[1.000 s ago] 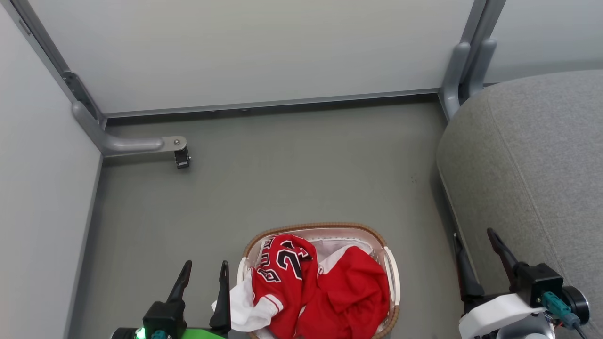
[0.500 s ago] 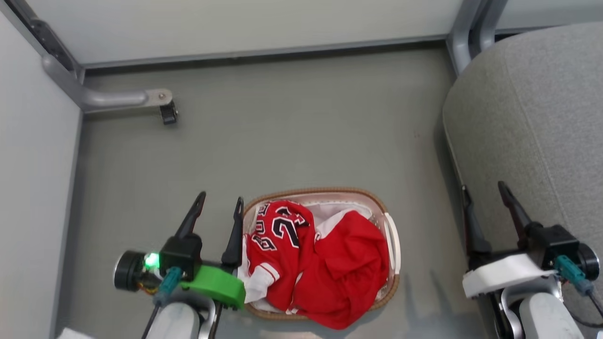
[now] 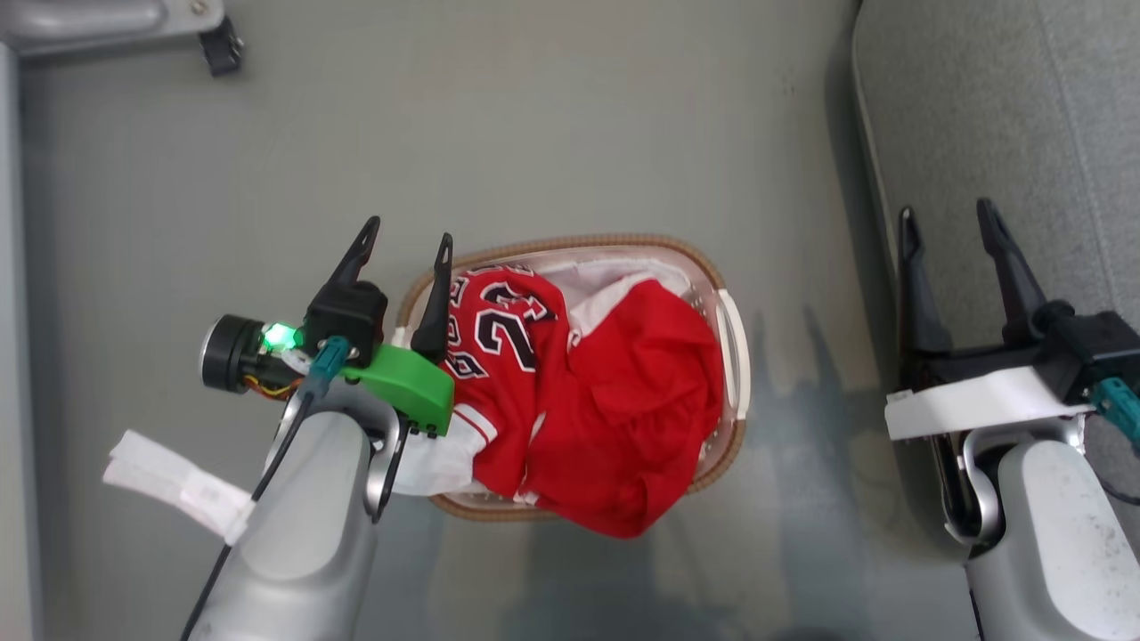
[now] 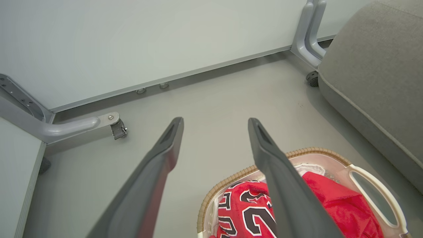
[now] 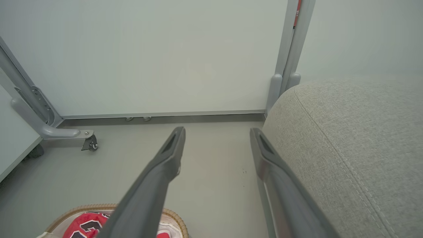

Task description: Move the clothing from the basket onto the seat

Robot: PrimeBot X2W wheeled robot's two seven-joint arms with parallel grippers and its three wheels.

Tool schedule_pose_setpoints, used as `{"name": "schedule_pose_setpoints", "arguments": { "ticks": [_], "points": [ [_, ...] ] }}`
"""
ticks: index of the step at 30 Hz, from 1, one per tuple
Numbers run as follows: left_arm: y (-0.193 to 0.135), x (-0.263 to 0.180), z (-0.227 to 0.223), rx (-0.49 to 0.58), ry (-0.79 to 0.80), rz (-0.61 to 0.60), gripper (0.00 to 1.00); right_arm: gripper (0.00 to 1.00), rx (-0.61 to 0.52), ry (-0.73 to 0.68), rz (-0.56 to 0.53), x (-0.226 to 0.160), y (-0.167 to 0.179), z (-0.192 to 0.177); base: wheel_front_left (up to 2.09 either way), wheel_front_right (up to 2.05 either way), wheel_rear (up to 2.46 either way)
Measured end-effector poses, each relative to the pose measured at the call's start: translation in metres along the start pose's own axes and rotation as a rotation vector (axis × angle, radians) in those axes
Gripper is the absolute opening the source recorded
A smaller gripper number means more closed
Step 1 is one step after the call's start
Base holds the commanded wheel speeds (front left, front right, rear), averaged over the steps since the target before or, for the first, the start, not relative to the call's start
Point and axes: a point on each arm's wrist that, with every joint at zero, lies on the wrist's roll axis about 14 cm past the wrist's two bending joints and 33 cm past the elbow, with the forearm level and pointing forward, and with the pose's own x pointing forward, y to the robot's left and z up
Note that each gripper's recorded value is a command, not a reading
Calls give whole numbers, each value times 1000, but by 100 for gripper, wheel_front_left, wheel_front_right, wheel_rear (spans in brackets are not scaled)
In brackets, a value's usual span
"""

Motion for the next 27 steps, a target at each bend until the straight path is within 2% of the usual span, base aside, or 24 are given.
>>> {"name": "schedule_pose_setpoints", "arguments": {
  "ticks": [5,13,27],
  "points": [
    [-18,22,-63,9,162,-85,100,100,14,55,-20,13,-10,-32,0,0,0],
    [-46,28,-139,41,357,-205,100,100,25,123,-45,19,-22,-68,0,0,0],
    [-60,52,-194,163,522,-284,100,100,33,184,-84,13,-39,-93,0,0,0]
  ]
}}
